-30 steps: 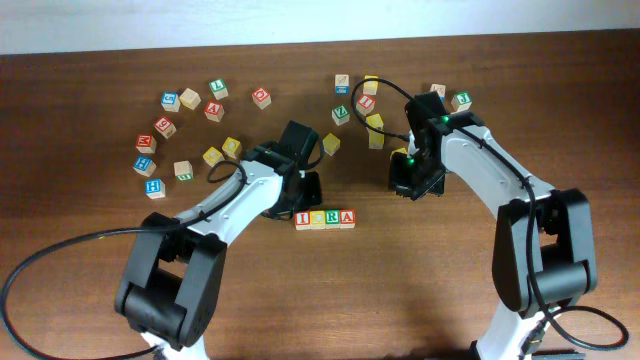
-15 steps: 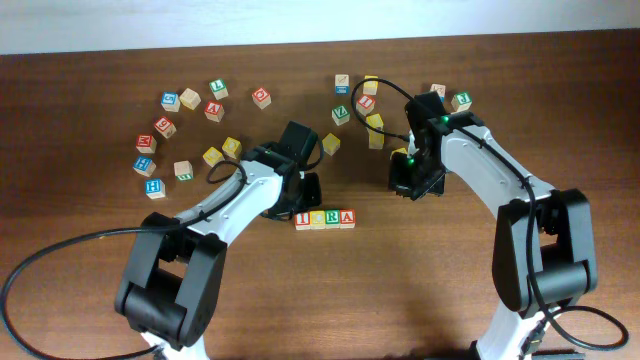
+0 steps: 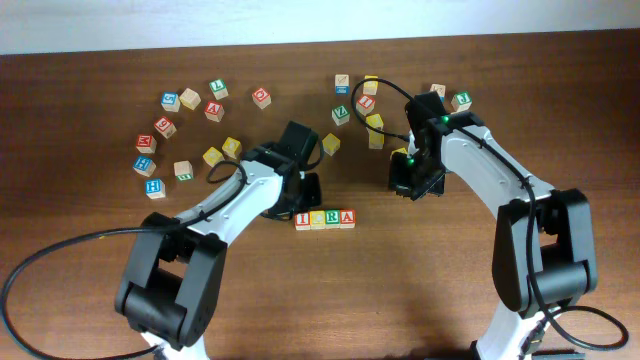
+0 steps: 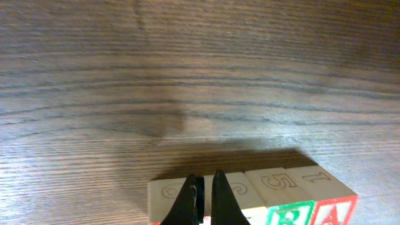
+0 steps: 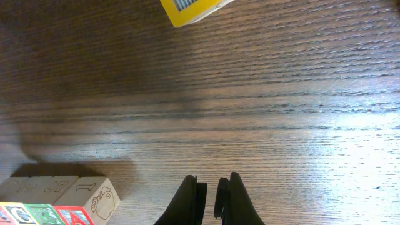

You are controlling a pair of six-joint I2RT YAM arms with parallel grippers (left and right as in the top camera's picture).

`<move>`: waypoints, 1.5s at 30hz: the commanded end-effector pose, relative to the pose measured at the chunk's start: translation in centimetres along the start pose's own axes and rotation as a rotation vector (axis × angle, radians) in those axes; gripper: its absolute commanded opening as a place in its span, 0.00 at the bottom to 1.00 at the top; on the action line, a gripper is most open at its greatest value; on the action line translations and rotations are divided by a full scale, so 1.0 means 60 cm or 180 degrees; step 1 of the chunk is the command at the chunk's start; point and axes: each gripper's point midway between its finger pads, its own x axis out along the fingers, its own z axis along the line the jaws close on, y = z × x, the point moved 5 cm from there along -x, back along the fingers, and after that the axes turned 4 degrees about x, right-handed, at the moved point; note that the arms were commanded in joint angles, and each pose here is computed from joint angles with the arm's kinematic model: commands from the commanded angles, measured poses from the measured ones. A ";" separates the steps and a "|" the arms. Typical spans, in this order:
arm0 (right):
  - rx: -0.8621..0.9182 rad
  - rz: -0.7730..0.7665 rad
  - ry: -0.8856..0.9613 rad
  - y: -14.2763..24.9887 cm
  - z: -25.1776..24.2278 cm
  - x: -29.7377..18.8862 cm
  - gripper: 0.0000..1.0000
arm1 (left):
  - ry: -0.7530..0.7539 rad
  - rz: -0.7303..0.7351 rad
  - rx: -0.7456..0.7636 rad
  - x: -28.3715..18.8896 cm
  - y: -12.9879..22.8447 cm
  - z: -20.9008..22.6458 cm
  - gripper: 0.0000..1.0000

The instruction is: Spell out ICRA

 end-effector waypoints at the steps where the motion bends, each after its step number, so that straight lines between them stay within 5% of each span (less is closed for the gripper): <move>1: 0.0002 -0.0035 -0.0072 -0.005 0.005 -0.010 0.04 | -0.0086 -0.0199 -0.0053 -0.015 -0.038 0.016 0.00; 6: -0.0127 0.0019 -0.0117 0.010 0.029 -0.005 0.04 | -0.0169 -0.0223 -0.0437 -0.058 -0.081 0.081 0.00; 15: -0.0404 0.0074 -0.0143 0.074 0.089 0.051 0.04 | -0.0459 0.0370 -0.0732 -0.063 -0.027 0.150 0.00; 25: -0.0448 0.0173 -0.0131 0.097 0.102 0.056 0.04 | -0.0380 0.0508 -0.0569 0.000 0.031 0.107 0.00; 45: -0.0466 0.0249 -0.0128 0.111 0.102 0.064 0.04 | -0.0085 0.0725 -0.0436 0.039 0.050 0.061 0.00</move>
